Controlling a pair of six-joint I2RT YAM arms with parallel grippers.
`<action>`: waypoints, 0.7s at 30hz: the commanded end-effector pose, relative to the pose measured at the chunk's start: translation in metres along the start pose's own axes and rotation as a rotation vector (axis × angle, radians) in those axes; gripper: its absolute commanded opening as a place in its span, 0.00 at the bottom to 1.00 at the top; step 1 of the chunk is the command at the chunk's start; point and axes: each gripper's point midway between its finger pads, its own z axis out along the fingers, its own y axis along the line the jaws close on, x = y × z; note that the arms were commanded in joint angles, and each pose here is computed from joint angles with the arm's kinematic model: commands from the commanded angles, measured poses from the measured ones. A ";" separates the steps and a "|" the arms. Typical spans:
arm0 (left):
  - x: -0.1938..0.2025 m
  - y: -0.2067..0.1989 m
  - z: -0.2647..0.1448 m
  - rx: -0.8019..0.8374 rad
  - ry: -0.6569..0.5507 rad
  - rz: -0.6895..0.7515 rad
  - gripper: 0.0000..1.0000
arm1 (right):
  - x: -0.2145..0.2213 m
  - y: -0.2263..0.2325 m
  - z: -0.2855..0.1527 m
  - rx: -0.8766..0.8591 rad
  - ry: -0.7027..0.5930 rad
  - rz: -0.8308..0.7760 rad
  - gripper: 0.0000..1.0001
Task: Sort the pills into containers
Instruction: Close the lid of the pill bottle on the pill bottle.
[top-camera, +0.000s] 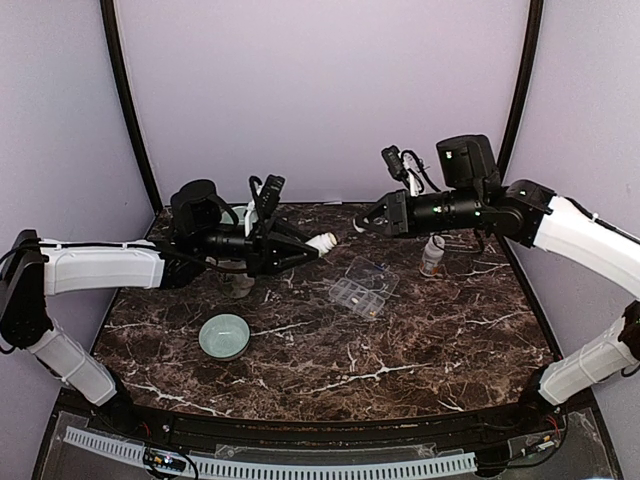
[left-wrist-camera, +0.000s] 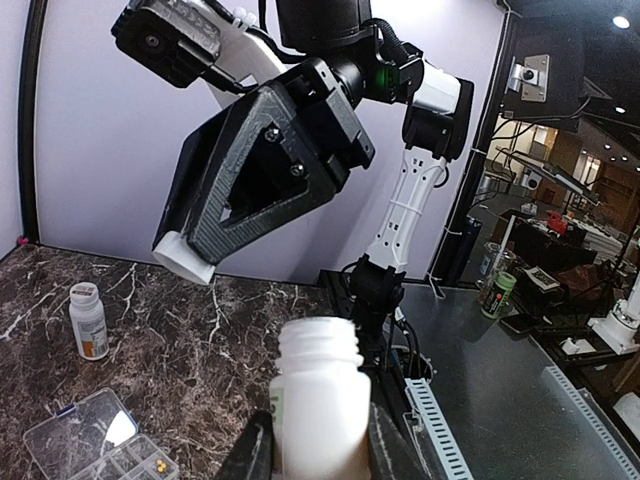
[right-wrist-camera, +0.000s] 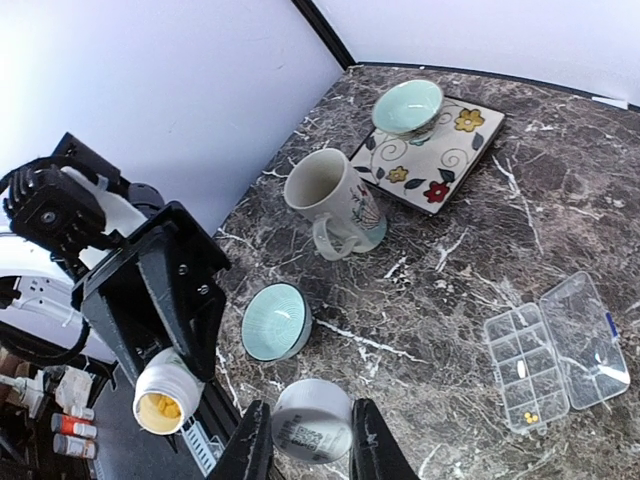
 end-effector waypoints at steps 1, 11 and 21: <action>-0.006 -0.003 0.000 0.041 0.022 0.011 0.00 | -0.016 0.034 -0.016 -0.150 -0.039 -0.010 0.08; -0.006 -0.003 0.000 0.046 0.030 0.008 0.00 | -0.011 0.053 -0.019 -0.263 -0.011 0.003 0.08; -0.013 -0.001 0.004 0.063 0.026 0.011 0.00 | 0.008 0.058 -0.014 -0.309 0.058 0.018 0.09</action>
